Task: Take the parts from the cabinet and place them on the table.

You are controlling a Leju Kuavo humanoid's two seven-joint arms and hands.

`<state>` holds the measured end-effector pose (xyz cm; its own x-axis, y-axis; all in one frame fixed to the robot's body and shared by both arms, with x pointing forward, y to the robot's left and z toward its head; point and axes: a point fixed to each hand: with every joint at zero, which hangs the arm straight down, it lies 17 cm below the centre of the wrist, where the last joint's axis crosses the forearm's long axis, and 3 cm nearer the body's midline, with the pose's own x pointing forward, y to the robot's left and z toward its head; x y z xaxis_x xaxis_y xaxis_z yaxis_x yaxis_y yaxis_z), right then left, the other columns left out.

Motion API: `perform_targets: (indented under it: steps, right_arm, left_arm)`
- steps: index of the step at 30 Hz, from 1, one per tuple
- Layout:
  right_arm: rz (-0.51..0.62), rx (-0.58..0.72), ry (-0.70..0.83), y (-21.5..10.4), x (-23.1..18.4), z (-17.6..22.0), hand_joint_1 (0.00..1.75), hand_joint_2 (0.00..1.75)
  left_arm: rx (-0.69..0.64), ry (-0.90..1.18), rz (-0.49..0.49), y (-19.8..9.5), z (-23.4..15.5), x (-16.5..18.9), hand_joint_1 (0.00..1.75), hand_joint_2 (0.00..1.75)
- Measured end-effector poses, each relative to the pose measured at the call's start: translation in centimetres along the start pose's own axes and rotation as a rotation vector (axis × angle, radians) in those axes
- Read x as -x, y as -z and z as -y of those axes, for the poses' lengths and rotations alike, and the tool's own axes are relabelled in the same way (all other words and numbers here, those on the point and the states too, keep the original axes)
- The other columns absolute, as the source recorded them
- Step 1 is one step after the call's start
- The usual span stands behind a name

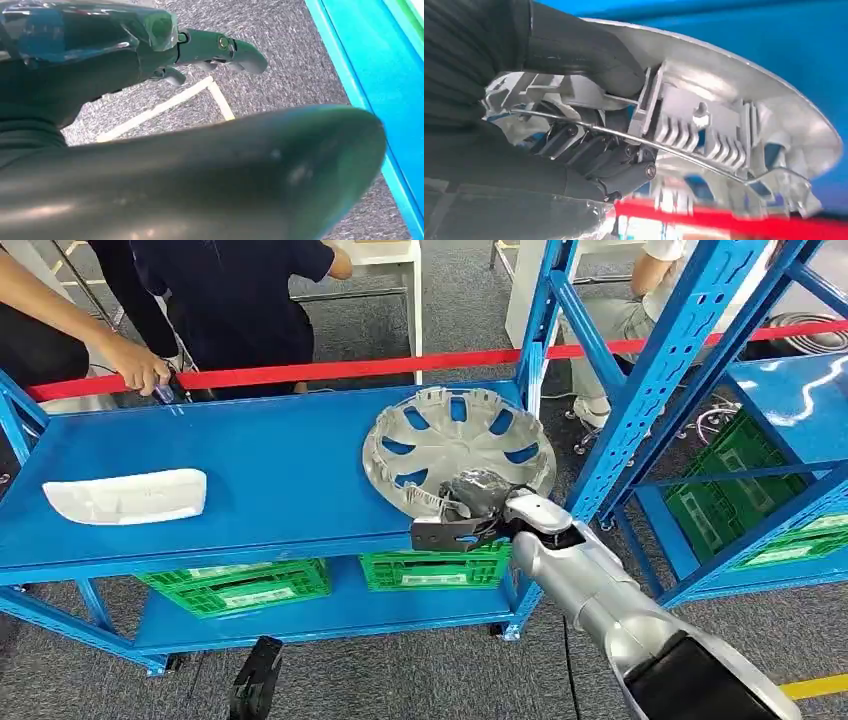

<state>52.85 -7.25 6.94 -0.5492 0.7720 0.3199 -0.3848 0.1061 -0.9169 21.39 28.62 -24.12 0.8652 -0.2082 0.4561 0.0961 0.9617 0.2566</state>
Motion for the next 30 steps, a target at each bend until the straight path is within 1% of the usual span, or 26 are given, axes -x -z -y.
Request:
perform_targets:
  steps: [7,12,16,20,25,30]
  right_arm:
    - [0.115,0.187,0.027,0.3,-3.0,5.7,1.75,1.75]
    - [0.186,0.330,0.065,-0.3,-5.1,9.9,1.75,1.75]
    - [0.214,0.380,0.067,-0.7,-5.8,11.8,1.75,1.75]
    - [0.261,0.463,0.082,-1.7,-7.1,13.9,1.75,1.75]
    - [0.344,0.597,0.097,-3.8,-9.7,18.1,1.75,1.75]
    - [0.468,0.642,0.066,-5.8,-14.0,20.0,1.75,1.75]
  left_arm:
    - [-0.003,-0.015,0.024,-0.1,0.1,-0.3,0.00,0.00]
    - [-0.001,-0.016,0.028,-0.1,0.4,-0.4,0.00,0.00]
    - [0.000,-0.017,0.030,-0.2,0.5,-0.4,0.00,0.00]
    - [-0.003,-0.022,0.032,-0.2,0.5,-0.5,0.00,0.00]
    - [-0.013,-0.028,0.033,-0.2,0.4,-0.3,0.00,0.00]
    - [-0.016,-0.039,0.040,-0.2,0.4,-0.4,0.00,0.00]
